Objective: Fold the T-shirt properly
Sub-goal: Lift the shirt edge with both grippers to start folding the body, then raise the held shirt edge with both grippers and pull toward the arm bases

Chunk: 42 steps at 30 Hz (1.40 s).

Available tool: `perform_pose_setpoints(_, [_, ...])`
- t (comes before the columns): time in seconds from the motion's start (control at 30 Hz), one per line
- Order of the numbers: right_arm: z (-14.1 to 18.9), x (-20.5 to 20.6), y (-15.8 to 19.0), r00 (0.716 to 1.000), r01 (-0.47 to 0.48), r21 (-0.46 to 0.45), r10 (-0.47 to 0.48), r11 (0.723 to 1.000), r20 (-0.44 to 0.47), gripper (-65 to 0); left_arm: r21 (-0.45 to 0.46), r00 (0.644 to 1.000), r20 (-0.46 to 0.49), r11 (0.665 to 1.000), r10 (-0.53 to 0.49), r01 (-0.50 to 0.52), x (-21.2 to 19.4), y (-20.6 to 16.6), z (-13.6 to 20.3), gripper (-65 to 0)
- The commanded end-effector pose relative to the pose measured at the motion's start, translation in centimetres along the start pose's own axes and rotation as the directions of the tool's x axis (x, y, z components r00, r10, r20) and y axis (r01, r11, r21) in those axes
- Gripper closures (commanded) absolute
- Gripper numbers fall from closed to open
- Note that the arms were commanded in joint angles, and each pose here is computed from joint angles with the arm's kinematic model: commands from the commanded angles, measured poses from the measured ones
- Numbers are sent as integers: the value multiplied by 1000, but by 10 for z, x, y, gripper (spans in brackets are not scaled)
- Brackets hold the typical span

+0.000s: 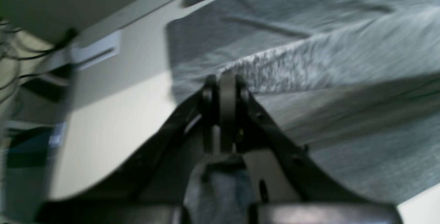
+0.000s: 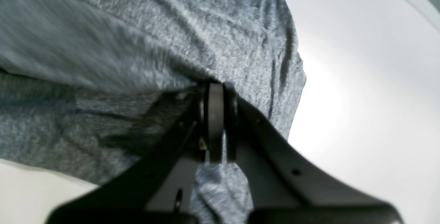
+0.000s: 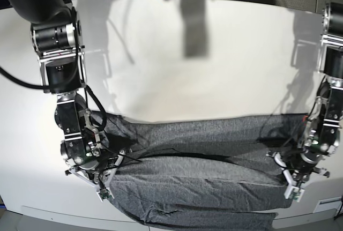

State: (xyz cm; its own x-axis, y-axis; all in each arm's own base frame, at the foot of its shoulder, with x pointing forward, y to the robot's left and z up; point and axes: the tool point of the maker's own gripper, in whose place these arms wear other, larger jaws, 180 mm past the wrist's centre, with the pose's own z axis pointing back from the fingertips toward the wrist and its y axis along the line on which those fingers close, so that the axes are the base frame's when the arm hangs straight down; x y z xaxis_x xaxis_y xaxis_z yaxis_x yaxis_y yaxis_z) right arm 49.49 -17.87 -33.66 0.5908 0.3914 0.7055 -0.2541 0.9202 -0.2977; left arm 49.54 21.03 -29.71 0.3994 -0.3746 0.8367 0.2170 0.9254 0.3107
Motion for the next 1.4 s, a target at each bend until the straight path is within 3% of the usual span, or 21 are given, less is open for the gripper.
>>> perform_pose_setpoints(0.0, [6, 29, -13, 997, 7, -22, -5, 1000, 73, 0, 26, 998, 69, 1000, 2, -4, 26, 11, 0, 0])
perform_pose_setpoints(0.33, [6, 28, -14, 997, 5, -27, -3, 1000, 72, 0, 26, 992, 98, 997, -75, 72, 11, -17, -21, 0])
perform_pose_setpoints(0.5, [4, 20, -12, 999, 3, -24, -1, 1000, 53, 0, 42, 997, 3, 996, -75, 75, -13, -6, -29, 0])
perform_pose_setpoints(0.73, [0, -29, -2, 997, -63, -39, 61, 997, -38, 0, 44, 988, -133, 995, -78, 85, -56, 2, -23, 0])
perform_pose_setpoints(0.93, [-1, -51, 6, 995, -65, -23, 64, 998, -73, 0, 26, 981, -177, 996, -82, 88, -84, -7, -17, 0])
perform_pose_setpoints(1.23, [-1, -50, 5, 995, -66, -25, 64, 998, -72, 0, 10, 977, -193, 996, -86, 90, -99, -14, -13, 0])
perform_pose_setpoints(1.37, [-1, -51, 3, 994, -82, -35, 79, 996, -76, 0, 19, 968, -204, 988, -147, 154, -100, -10, -13, 0])
